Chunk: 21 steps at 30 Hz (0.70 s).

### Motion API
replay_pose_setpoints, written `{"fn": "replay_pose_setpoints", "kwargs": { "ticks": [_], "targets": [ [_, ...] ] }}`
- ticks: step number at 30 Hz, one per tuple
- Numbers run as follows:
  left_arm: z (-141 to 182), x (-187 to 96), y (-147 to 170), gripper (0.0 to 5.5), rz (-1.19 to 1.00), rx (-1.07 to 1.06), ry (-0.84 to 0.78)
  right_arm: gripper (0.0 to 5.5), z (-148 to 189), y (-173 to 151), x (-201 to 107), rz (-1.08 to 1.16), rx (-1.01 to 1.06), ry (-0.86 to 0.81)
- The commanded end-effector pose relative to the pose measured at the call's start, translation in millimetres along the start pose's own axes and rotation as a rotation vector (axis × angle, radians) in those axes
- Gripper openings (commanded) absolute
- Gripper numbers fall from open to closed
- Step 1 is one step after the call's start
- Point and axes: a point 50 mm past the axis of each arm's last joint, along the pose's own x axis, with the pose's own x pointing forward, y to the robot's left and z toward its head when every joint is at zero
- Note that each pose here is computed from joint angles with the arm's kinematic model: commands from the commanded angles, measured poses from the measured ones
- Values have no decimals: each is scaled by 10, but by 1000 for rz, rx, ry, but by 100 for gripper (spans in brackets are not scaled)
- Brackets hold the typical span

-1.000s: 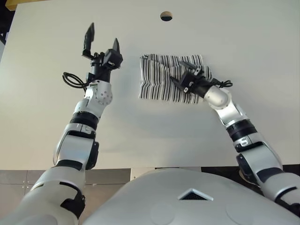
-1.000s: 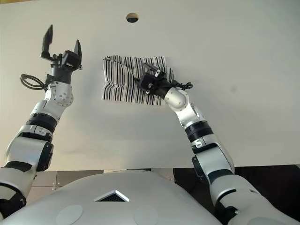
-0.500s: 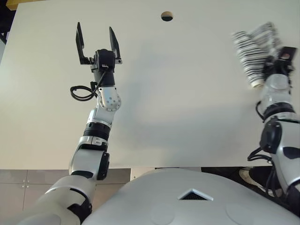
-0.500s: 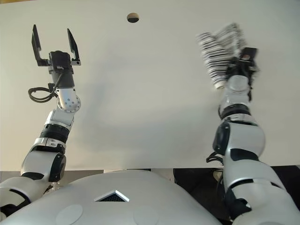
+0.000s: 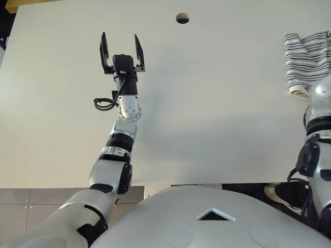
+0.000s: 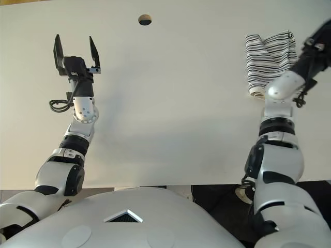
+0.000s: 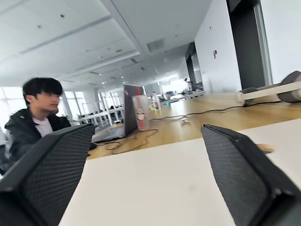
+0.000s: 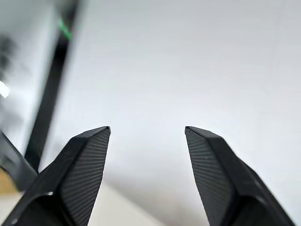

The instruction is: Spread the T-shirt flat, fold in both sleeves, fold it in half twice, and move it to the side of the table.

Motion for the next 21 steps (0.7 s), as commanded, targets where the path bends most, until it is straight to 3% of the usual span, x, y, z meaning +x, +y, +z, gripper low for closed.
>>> {"fn": "replay_pose_setpoints", "kwargs": {
  "ticks": [1,7,14,21],
  "targets": [
    [3,97,-154,421,-67,-86,33,294,265,463,-550,197,66,-109],
    [-32,47,-281,421,-110,-192,72,294,273,771,-913,389,120,-17],
    [142,-77,-428,425,-152,-199,-88,419,444,832,-1001,455,251,-76],
    [199,-50,-508,425,-165,-185,-124,419,456,833,-1058,473,298,-81]
  ]
}}
